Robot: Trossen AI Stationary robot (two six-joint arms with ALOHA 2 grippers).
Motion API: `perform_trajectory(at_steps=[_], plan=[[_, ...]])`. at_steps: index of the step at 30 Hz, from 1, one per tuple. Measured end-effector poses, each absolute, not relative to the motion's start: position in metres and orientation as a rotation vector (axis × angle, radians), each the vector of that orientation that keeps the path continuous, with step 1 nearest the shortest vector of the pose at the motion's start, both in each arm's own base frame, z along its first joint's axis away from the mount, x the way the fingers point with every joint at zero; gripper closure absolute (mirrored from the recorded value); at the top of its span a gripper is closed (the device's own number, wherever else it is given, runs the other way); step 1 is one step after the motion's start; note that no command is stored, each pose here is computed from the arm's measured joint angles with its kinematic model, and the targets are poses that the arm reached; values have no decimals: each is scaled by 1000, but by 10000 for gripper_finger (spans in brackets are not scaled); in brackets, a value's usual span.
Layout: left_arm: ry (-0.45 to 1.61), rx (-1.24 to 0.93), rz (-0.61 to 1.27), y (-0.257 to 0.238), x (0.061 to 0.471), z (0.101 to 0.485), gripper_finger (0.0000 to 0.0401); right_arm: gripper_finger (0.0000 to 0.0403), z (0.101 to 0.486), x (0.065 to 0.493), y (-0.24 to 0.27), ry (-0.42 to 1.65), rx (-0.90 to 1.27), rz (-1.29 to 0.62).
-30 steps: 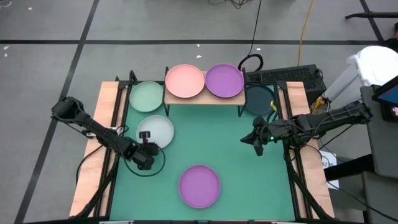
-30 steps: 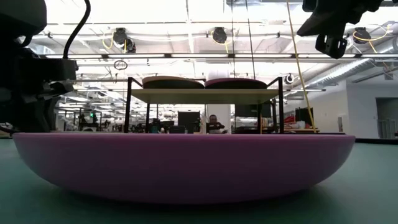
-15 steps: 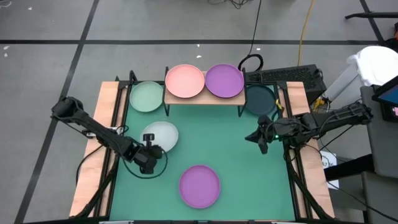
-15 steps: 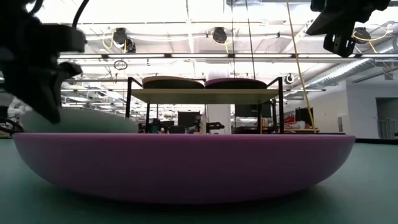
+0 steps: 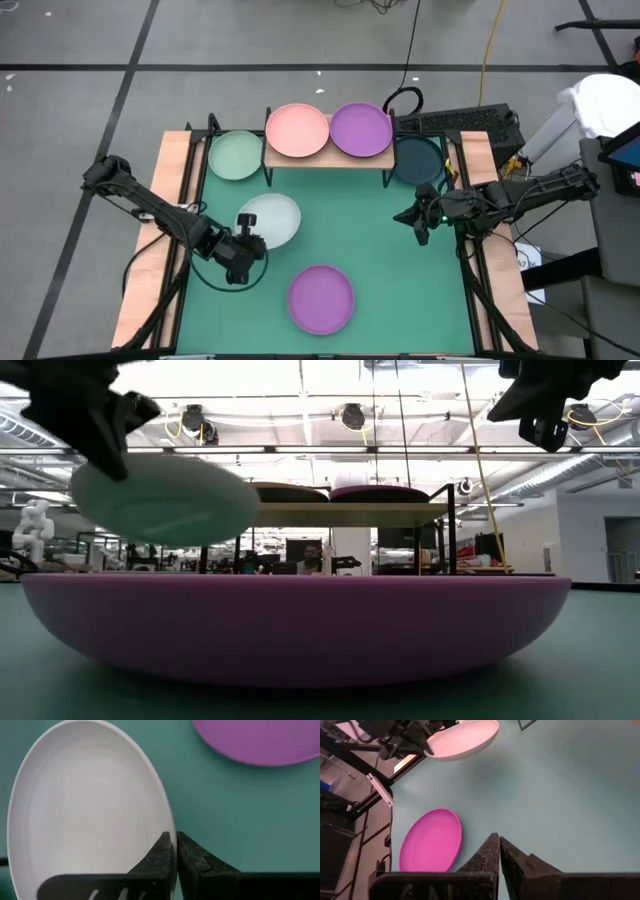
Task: Place and stack plates onto a shelf
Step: Stack the white plate on top of the light orange plate on the shelf
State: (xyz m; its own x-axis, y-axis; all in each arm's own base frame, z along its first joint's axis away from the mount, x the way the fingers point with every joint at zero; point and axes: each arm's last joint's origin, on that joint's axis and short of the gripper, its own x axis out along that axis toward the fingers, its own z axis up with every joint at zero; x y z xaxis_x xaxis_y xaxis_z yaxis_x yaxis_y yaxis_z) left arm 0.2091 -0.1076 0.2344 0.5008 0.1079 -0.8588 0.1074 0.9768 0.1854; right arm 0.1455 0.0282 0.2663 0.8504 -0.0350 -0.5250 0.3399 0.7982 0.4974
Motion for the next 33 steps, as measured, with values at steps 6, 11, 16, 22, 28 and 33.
perform_trajectory(at_steps=[6,11,16,22,28,33], plan=[[1019,310,-20,-109,213,257,390,403,266,146,28,521,615,-215],[986,385,-18,-107,216,279,390,403,266,146,28,521,616,-215],[949,387,9,-104,220,297,390,403,266,146,28,521,615,-214],[921,474,12,-98,224,313,390,403,266,146,28,524,617,-211],[865,541,56,-90,229,333,390,403,266,146,28,524,619,-211],[847,597,106,-78,234,345,390,403,266,146,28,522,619,-212]])
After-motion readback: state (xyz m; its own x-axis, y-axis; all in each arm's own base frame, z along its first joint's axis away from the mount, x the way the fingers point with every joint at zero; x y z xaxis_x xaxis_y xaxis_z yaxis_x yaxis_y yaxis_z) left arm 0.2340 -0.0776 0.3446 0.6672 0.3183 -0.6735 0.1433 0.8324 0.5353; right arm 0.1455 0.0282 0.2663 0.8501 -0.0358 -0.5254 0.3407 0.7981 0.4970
